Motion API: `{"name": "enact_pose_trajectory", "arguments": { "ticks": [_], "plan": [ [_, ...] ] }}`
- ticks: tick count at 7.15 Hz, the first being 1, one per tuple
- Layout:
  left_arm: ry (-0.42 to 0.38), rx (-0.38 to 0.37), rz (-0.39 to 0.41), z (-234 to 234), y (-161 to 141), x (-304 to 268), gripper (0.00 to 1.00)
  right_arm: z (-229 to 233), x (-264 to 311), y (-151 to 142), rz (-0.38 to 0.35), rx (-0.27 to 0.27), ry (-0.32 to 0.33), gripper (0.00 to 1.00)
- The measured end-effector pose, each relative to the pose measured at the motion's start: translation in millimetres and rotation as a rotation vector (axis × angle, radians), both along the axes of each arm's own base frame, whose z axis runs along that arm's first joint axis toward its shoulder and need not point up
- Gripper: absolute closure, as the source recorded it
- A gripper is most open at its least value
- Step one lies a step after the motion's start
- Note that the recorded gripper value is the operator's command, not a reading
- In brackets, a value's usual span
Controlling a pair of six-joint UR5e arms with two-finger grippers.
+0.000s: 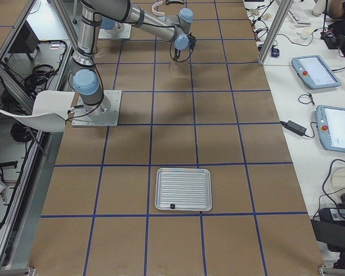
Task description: Place bearing gear from tray to pile
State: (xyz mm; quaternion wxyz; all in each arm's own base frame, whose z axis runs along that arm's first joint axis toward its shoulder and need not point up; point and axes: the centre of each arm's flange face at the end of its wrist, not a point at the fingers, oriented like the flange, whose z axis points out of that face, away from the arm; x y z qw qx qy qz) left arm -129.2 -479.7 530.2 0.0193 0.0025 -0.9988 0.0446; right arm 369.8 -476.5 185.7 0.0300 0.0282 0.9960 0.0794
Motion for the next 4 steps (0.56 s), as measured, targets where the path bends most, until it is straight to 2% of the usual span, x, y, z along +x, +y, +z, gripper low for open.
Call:
{"name": "enact_pose_trajectory", "arguments": {
  "ticks": [2, 4],
  "plan": [
    [0.011, -0.003, 0.009, -15, 1, -12, 0.0, 12, -18, -17, 0.05, -0.029, -0.011, 0.0],
    [0.021, -0.022, 0.028, -47, 3, -38, 0.0, 41, -84, -54, 0.118, -0.068, -0.01, 0.0]
  ]
}}
